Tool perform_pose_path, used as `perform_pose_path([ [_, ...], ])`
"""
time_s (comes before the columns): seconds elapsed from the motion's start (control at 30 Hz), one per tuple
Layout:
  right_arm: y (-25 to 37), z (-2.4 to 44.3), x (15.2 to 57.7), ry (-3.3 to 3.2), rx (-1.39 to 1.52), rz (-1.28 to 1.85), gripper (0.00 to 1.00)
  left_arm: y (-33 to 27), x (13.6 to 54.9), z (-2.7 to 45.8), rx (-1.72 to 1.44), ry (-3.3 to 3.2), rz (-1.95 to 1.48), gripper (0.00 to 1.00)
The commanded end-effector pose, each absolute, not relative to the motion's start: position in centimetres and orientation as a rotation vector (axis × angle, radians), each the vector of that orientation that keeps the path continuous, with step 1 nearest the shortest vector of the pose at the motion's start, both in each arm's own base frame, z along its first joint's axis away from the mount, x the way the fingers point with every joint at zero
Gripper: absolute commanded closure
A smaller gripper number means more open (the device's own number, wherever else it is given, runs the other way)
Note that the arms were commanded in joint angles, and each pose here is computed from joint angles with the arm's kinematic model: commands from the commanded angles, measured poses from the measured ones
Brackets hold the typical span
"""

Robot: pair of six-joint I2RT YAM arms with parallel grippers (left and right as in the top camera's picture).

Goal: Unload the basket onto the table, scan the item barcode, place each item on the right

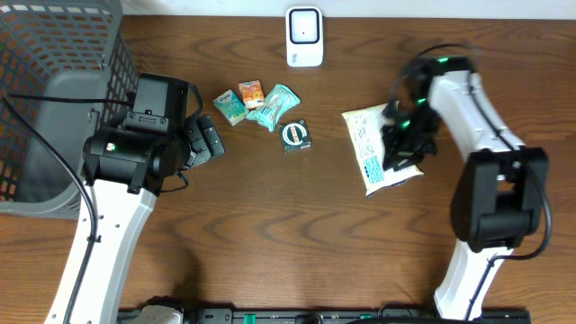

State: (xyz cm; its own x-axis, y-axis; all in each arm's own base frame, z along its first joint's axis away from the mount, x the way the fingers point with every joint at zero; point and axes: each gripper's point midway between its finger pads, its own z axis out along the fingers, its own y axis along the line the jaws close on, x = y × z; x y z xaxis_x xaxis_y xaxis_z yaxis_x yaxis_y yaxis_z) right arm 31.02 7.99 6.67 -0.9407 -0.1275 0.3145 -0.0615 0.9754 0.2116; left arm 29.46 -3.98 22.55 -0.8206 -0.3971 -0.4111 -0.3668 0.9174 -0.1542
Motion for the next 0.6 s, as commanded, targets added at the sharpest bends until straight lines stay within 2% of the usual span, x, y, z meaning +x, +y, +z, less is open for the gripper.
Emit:
perform_pose_path([
  [0.0, 7.1, 5.6, 30.3, -2.788, 0.235, -0.049, 0.72, -3.7, 29.4, 22.7, -0.562, 2.625, -0.083, 0.02],
  [0.2, 5.9, 3.6, 30.1, -2.815, 0.198, 0.196, 0.68, -3.7, 29.4, 22.7, -0.562, 2.625, -0.083, 0.03],
  [0.33, 3.2, 2.7, 31.3, -2.873, 0.035, 0.396, 0.66, -3.7, 29.4, 22.7, -0.562, 2.625, -0.083, 0.02],
  [0.4, 2.2, 2.6, 32.5, -2.914, -0.007, 0.438, 0.66, -3.7, 29.4, 22.7, -0.562, 2.625, -0.083, 0.02],
  [0.47, 1.1, 2.6, 34.6, -2.987, -0.022, 0.471, 0.59, -3.7, 29.4, 22.7, -0.562, 2.625, -0.083, 0.02],
  [0.57, 0.6, 3.7, 38.6, -3.126, -0.027, 0.449, 0.59, -3.7, 29.4, 22.7, -0.562, 2.625, -0.083, 0.02],
])
